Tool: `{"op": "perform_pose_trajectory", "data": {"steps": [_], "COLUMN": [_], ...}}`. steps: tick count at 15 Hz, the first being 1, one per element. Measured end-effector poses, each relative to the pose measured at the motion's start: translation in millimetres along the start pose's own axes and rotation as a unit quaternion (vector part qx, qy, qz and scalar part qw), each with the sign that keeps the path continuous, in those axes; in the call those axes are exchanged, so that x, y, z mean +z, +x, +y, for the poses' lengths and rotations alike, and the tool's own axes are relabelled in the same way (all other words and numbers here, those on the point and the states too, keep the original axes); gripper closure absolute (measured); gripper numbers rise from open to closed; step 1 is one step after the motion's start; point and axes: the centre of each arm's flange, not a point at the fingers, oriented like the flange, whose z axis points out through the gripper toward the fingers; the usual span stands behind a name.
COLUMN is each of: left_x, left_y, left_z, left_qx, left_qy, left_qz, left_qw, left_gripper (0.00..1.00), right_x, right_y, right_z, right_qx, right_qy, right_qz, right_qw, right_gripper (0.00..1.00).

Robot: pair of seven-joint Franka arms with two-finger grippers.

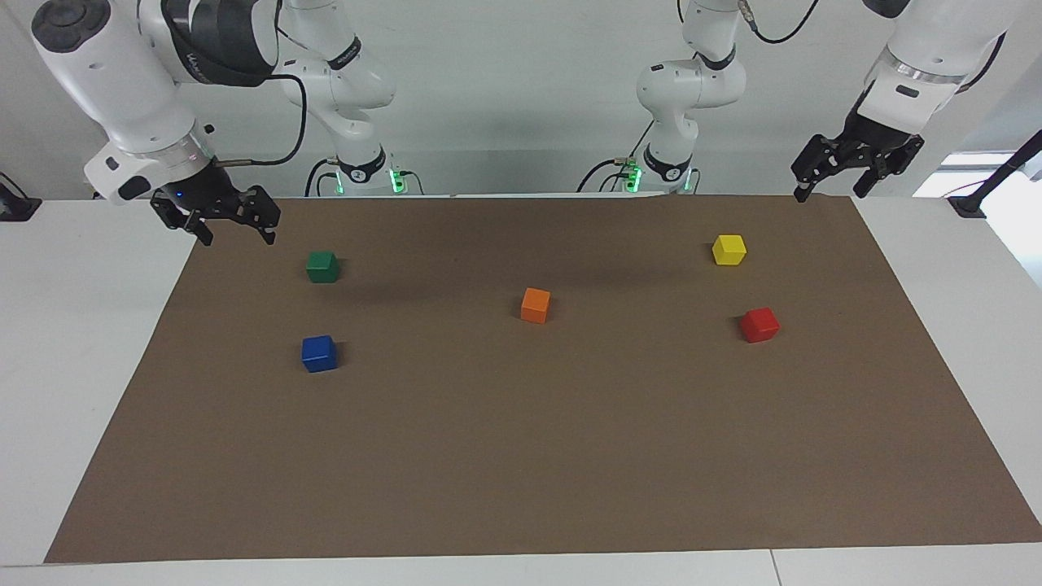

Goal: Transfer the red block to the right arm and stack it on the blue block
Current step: 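Reach the left gripper to the red cube and grasp it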

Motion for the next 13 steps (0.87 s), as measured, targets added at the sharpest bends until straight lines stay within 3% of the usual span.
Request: {"op": "perform_pose_trajectory", "data": {"steps": [8,13], "left_x": [3.6,57.2], "left_y": [4.0,28.3], "left_z": [-4.1,-25.5], "left_qx": [-0.003,0.01], "left_qy": [0.0,0.0], "left_qz": [0.007,0.013], "left_qw": [1.0,1.0], "left_gripper": [0.0,0.0], "right_x": [0.0,0.0], "right_y": [0.0,-0.3], "right_z": [0.1,6.0], "right_qx": [0.0,0.005], "right_qy": [0.0,0.0], "right_qz": [0.0,0.0], "right_qw": [1.0,1.0], "right_gripper": [0.0,0.0]}}
